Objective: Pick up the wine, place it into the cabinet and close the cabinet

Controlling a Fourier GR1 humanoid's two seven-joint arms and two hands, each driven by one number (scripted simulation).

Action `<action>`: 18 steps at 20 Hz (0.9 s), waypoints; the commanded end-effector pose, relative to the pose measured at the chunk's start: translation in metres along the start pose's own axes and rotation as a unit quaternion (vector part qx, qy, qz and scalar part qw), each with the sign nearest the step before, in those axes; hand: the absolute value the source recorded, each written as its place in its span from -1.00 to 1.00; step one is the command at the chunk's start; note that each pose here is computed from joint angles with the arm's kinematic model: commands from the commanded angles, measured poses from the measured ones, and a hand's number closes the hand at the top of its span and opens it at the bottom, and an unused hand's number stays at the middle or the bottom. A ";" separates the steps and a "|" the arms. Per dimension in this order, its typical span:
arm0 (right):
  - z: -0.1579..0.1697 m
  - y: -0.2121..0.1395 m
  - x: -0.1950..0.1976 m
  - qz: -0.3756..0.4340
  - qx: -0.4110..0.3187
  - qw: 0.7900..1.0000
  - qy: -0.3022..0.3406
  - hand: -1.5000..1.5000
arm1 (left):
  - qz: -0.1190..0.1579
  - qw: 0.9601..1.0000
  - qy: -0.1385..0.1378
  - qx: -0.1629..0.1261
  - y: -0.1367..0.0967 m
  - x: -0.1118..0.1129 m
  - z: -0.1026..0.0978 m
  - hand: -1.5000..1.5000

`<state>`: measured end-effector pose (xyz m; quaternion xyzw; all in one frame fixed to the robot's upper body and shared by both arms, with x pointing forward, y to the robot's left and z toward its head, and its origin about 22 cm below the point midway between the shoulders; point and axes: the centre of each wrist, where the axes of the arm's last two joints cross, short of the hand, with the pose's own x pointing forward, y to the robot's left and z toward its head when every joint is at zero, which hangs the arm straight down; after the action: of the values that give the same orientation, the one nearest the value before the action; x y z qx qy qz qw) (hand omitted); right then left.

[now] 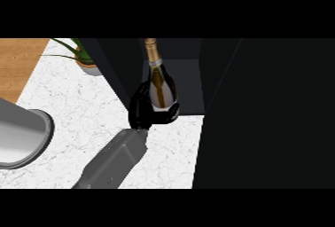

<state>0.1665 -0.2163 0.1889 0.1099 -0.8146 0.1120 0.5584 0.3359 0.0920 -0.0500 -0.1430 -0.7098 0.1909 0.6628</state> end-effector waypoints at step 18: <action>-0.002 0.005 -0.004 0.000 0.000 1.000 -0.011 -1.00 | -0.030 0.999 0.006 0.013 -0.033 0.045 -0.076 1.00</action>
<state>0.1685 -0.2137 0.1831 0.1169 -0.8184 0.1131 0.5511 0.3900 0.0965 -0.0194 -0.0929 -0.7001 0.1787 0.6850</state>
